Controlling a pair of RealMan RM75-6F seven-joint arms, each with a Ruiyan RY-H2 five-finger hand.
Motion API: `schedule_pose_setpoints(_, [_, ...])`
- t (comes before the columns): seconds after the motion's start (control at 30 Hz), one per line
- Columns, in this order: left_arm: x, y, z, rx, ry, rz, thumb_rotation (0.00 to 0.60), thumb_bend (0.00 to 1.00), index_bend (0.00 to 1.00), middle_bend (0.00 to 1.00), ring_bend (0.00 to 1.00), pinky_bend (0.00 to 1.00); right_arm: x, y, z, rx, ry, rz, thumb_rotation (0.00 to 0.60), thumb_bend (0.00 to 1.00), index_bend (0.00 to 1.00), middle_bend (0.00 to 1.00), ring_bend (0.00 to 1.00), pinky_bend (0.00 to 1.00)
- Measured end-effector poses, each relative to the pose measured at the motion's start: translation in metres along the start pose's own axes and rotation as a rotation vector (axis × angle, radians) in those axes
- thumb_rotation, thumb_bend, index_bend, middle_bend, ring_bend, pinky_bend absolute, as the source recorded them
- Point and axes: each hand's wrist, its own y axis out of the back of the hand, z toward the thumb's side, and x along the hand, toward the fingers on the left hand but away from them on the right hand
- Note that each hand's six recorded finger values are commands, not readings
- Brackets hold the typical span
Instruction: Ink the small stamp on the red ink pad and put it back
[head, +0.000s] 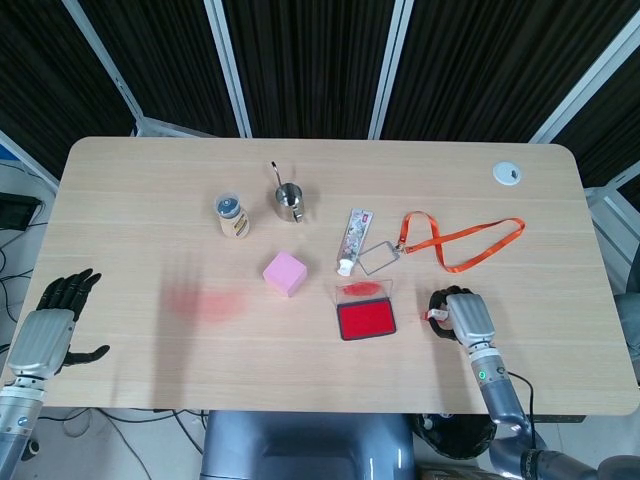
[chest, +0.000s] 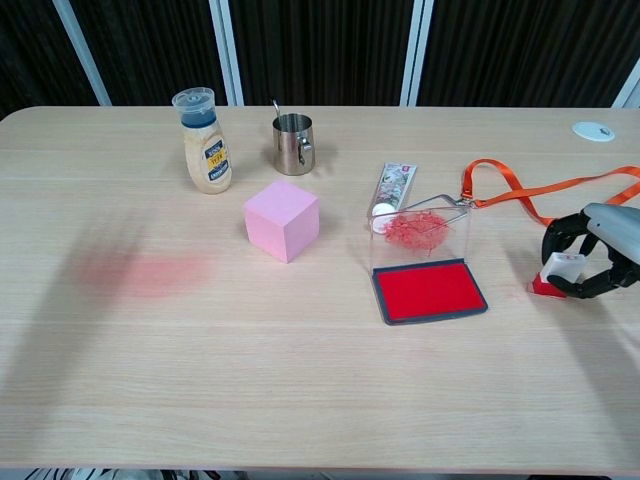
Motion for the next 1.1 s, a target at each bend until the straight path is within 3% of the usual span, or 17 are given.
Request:
schedule_pose_setpoints(0.5, [0.0000,-0.0001,0.0000,0.001,0.000,0.000,0.600,0.02,0.00,0.00,0.00,0.00,0.0000,-0.0013,-0.0006,0.006,-0.009,0.010,0.600,0.55,0.54,0.44,0.30,0.35])
schedule_pose_setpoints(0.8, [-0.0001,0.0000,0.0002,0.000,-0.001,0.001,0.600,0.02,0.00,0.00,0.00,0.00,0.0000,-0.0010,0.0002,0.008,-0.011,0.012,0.600,0.54,0.40,0.43,0.30,0.35])
schedule_pose_setpoints(1.1, [-0.0001,0.0002,0.0002,0.000,-0.002,0.002,0.600,0.02,0.00,0.00,0.00,0.00,0.0000,-0.0007,0.0007,0.009,-0.010,0.013,0.600,0.53,0.35,0.43,0.30,0.35])
